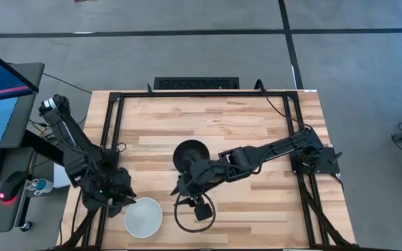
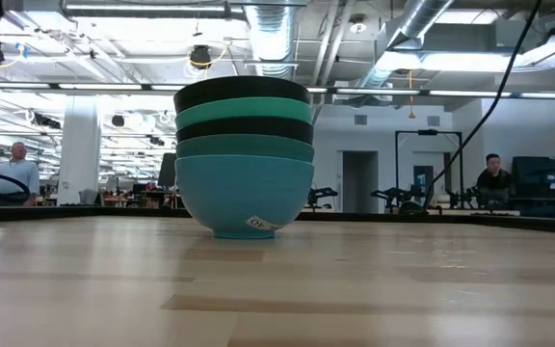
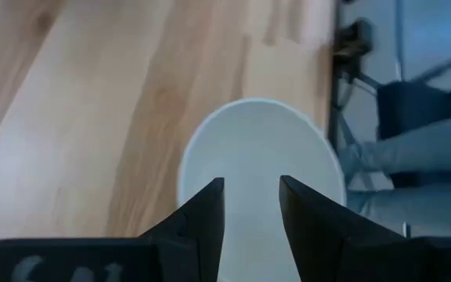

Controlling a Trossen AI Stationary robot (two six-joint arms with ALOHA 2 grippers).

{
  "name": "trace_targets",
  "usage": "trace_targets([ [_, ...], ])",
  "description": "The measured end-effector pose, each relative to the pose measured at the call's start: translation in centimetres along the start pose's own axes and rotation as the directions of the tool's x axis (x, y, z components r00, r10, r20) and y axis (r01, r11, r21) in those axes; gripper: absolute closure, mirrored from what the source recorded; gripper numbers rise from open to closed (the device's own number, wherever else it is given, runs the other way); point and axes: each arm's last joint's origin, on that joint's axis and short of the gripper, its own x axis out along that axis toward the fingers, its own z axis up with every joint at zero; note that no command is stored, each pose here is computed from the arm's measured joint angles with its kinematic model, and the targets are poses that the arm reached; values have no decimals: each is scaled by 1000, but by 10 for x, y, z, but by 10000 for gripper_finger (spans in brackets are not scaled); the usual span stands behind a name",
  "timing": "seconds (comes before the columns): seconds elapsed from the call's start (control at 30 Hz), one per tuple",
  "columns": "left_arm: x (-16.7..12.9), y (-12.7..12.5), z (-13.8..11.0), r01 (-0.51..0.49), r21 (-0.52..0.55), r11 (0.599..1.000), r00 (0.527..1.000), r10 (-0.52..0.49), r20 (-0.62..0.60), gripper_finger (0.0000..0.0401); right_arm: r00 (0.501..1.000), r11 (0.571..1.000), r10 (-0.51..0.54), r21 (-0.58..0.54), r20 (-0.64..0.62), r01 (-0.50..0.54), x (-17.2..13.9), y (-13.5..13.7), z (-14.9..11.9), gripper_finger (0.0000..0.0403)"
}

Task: Nest bowls inside each other
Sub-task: Stack the white bowl on top of the black bowl

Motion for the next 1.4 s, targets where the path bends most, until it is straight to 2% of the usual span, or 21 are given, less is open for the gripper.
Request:
trace_targets([
  [0.13,3,2,-2,-23,-83,996,1000,23,-7,287,998,998,-46,42,-35,48,0,4,-3,233],
  [0.37,15,-2,-8,-55,-127,990,997,46,-69,287,991,991,-135,20,-19,135,2,20,-1,233],
  [0.53,29,-7,-15,-73,-123,990,988,54,-147,287,991,991,-135,14,-18,136,2,24,-1,233],
  [0.8,48,-5,-20,-170,-145,975,966,136,-218,287,990,990,-138,2,15,138,2,23,2,233],
  [0.97,57,-1,-18,-219,-158,963,958,182,-220,287,990,991,-137,-8,25,137,2,23,4,233],
  [1.17,58,-1,-8,-226,-194,955,960,184,-212,287,991,991,-134,-9,25,134,2,23,4,233],
  [1.3,51,-13,1,-183,-170,968,969,149,-199,287,991,991,-132,-17,22,132,2,23,3,233],
  [1.4,44,-17,6,-207,-149,967,964,176,-201,287,991,991,-133,-18,21,134,2,22,3,233],
])
